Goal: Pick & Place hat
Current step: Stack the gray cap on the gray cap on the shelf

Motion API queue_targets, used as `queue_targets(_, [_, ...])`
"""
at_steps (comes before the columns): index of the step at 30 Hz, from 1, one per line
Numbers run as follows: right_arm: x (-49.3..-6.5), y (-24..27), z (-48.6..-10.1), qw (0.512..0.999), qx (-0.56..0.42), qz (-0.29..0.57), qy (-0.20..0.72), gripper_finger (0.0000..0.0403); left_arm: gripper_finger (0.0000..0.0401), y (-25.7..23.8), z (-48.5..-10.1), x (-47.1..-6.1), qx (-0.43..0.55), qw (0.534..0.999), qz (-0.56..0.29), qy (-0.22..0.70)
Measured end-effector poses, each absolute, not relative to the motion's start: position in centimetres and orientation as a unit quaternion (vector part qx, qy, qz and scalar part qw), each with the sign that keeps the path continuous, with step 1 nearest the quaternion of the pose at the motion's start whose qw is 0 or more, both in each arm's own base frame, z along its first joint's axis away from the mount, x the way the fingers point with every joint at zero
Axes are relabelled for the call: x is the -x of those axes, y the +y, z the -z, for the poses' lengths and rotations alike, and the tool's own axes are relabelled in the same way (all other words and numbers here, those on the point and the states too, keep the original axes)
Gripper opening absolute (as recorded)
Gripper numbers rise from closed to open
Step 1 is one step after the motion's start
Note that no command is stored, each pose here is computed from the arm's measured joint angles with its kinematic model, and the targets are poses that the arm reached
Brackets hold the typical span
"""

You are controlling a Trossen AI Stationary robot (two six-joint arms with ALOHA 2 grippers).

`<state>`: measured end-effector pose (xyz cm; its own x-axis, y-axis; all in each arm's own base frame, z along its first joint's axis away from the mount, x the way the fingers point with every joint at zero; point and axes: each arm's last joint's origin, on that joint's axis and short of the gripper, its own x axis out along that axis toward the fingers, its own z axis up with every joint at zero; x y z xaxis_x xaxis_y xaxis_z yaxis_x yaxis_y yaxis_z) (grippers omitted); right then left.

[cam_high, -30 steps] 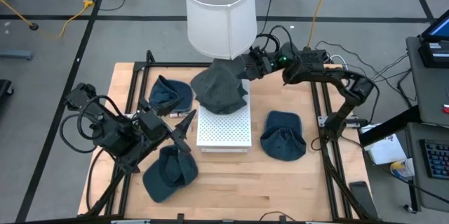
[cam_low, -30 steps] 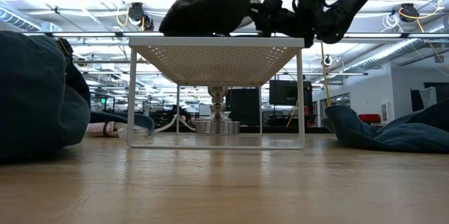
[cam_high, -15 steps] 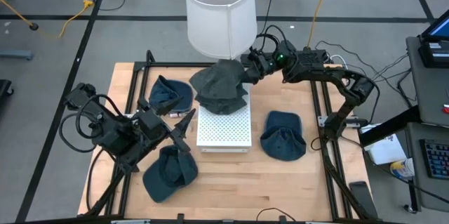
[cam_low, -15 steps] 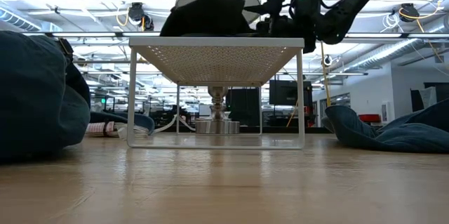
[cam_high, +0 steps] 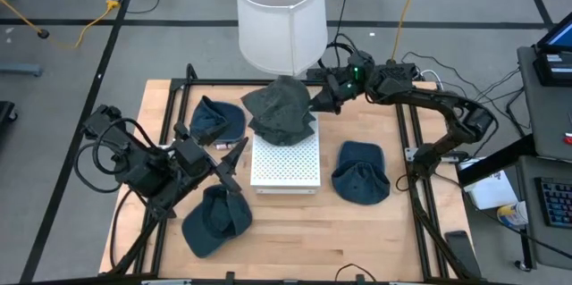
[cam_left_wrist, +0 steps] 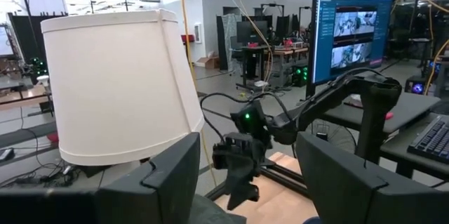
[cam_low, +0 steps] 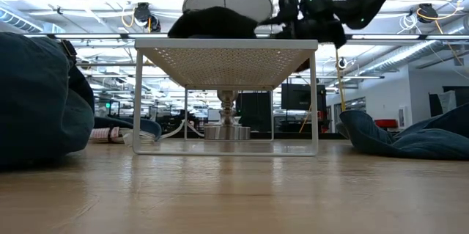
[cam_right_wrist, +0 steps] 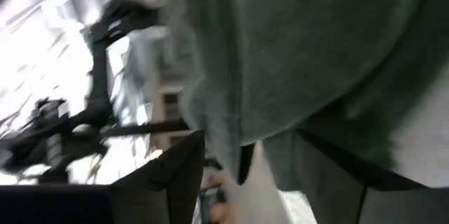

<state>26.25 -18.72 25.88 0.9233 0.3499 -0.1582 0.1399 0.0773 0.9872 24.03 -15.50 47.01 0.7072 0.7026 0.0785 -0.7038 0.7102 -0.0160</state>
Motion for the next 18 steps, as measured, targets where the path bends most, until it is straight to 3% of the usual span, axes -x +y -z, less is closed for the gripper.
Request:
queue_targets(13, [-26.1, -15.1, -26.0, 0.740, -0.656, 0.107, 0.102, 0.0195, 0.0241, -15.5, -47.0, -24.1, -0.014, 0.927, -0.373, -0.043])
queue_targets(18, [-26.4, -14.5, -26.1, 0.741, -0.652, 0.130, 0.089, 0.0188, 0.0241, -15.7, -47.1, -24.1, -0.029, 0.935, -0.351, -0.055])
